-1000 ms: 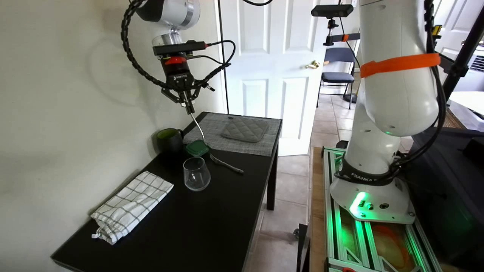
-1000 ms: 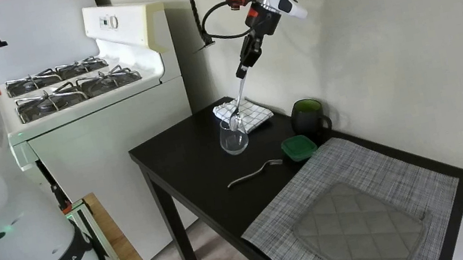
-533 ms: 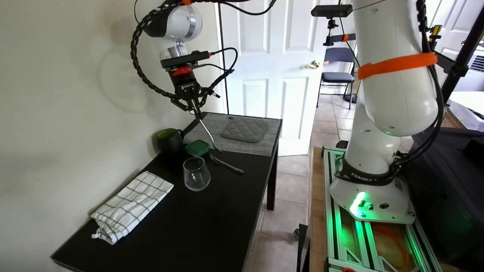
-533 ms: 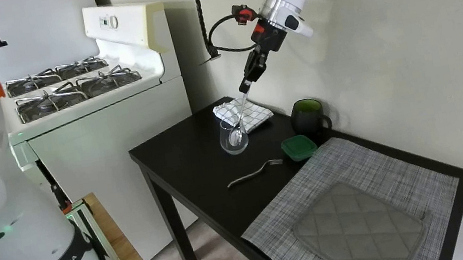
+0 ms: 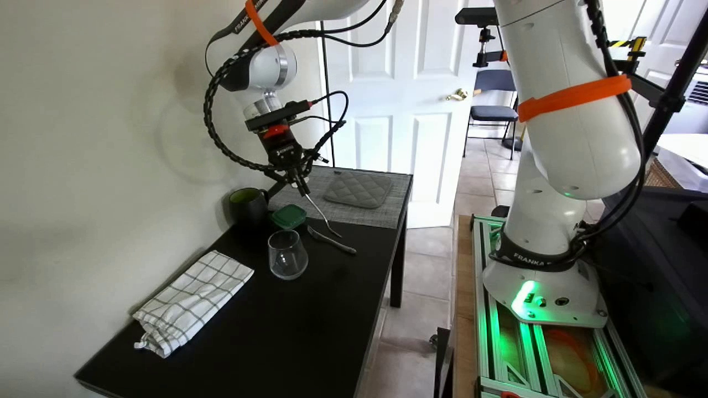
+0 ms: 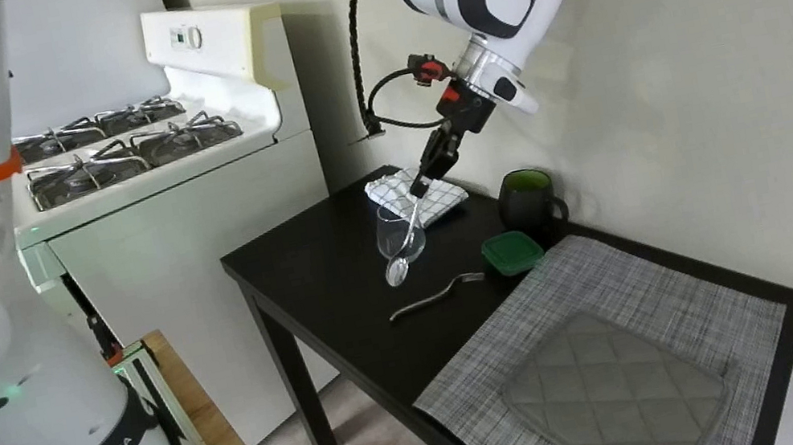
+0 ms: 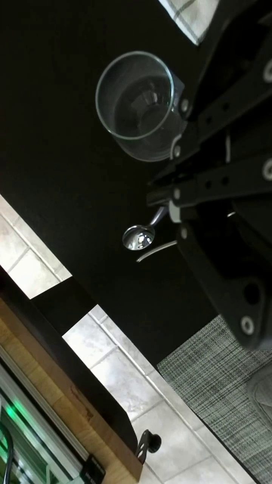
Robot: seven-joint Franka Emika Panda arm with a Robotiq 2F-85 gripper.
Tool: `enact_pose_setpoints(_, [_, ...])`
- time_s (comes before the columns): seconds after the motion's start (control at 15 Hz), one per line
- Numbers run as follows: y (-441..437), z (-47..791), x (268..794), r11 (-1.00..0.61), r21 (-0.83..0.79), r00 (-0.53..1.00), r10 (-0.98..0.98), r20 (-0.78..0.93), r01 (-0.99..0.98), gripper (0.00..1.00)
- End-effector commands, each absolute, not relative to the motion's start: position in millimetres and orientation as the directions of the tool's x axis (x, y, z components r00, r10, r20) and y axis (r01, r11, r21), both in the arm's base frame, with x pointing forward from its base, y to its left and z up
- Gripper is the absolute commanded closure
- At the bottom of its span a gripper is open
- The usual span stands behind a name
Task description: Take the fork and spoon out of the glass cup
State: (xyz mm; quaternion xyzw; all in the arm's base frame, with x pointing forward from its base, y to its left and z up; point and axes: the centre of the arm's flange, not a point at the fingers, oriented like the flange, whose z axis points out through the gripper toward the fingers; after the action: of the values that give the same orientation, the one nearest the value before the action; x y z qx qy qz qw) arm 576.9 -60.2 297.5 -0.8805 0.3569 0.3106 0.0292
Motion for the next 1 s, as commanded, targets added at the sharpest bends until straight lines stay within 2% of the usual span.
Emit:
enact_pose_setpoints(0.0, [-68, 271, 582, -0.705, 0.247, 0.482, -0.657, -0.579, -0.665, 0.98])
enact_pose_setpoints(0.33, [-79, 242, 581, -0.644, 0.293, 0.394, -0.702, -0.593, -0.707, 0.98])
enact_pose_setpoints(0.93, [-93, 217, 590, -0.595, 0.339, 0.332, -0.740, -0.585, -0.729, 0.98])
